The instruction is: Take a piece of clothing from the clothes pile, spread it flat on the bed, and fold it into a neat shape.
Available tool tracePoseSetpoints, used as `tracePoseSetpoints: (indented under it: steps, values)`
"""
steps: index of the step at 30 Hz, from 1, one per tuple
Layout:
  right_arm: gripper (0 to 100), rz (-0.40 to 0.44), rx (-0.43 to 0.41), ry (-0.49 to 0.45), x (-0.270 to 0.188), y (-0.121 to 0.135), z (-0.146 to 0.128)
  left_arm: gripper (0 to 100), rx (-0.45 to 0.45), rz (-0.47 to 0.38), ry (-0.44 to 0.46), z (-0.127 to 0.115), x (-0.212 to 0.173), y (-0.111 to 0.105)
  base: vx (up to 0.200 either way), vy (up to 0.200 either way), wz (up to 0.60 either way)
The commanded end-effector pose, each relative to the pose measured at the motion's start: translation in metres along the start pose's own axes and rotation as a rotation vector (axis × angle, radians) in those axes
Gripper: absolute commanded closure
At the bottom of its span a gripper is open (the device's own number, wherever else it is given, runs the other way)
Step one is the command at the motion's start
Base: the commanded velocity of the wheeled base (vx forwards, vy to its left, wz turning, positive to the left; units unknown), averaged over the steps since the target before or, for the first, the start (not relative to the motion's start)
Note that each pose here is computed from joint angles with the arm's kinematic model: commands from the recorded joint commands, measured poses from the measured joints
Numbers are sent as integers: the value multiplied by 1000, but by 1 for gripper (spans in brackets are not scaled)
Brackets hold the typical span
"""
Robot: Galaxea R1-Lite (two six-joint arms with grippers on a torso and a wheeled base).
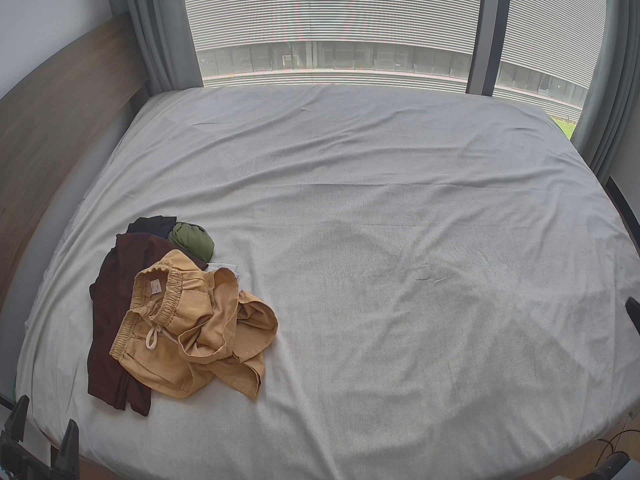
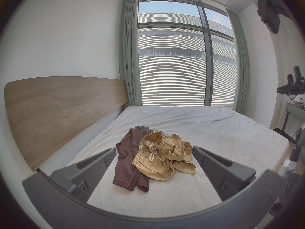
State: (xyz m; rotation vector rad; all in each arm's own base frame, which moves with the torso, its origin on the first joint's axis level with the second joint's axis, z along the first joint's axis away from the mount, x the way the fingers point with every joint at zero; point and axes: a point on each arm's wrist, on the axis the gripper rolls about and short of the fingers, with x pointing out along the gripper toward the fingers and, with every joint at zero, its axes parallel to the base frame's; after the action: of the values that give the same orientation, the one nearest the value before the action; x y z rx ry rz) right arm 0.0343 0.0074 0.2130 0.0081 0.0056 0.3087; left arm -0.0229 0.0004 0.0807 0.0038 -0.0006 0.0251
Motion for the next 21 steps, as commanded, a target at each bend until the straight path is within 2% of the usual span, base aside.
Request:
tracePoseSetpoints:
  steps: [1, 9, 16, 21]
  values:
    - [0, 114, 42, 143, 67, -9, 0, 0, -1, -1, 5, -5, 0, 0, 0, 0, 0]
    - [0, 175, 75, 257, 104, -7, -45, 0, -8, 3, 4, -5, 0, 0, 0, 0, 0]
    - [0, 253, 277, 362, 132, -3, -65, 0, -10, 3, 4, -5, 0, 0, 0, 0, 0]
    - [0, 277, 295, 430, 155, 1, -84, 0, -10, 3, 4, -5, 0, 0, 0, 0, 0]
